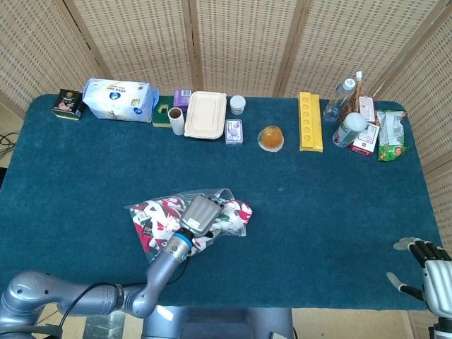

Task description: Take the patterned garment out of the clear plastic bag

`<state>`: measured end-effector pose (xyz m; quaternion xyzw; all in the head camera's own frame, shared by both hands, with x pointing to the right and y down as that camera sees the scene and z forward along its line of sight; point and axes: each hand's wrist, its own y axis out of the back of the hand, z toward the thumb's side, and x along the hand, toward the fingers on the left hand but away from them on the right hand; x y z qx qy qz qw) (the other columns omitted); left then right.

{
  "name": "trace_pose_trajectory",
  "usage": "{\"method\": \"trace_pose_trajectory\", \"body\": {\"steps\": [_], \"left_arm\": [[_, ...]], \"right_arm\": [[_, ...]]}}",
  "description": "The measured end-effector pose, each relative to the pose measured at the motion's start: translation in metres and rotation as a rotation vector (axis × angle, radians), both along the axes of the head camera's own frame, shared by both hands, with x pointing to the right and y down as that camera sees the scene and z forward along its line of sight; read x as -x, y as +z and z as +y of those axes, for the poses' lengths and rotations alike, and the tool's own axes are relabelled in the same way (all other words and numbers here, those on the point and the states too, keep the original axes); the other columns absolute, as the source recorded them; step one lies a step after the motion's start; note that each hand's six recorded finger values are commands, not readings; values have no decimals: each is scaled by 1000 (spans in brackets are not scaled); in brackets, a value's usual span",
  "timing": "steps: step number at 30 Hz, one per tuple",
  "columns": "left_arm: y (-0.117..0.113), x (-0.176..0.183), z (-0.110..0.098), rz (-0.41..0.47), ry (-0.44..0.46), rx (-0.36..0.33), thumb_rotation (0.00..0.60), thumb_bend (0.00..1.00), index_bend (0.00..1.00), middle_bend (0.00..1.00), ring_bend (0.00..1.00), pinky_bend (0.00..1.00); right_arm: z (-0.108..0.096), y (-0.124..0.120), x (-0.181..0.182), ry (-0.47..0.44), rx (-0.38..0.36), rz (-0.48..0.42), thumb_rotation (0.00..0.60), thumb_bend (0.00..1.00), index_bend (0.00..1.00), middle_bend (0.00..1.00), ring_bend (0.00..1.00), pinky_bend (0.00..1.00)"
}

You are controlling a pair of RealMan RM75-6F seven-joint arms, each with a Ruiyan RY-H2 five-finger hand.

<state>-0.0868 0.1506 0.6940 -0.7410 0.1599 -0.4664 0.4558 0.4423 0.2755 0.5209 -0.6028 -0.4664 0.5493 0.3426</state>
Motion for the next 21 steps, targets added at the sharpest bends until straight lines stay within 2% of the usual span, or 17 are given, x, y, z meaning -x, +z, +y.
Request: {"method": "trace_pose_trajectory", "body": {"steps": [10,13,17,21], "left_arm": [[-25,-1,-35,256,-31,-88,600,412,700,565,601,602],[-36,0,-50,355,-20,-146,600,400,700,565,601,603],[-53,4,-74,494,30,-270,600,382,700,565,601,602],[-68,12,-95,589,91,-389,600,346,699,565,601,602]], "right_arm": [[-2,-2,7,-16,-10,-6,600,202,377,359,320,366],[-4,-2,13,-34,-13,-12,599,201,377,359,320,375],[-6,2,21,-58,-9,-17,600,202,377,361,320,389],[-9,4,27,-71,-12,-14,600,202,375,364,324,403]]}}
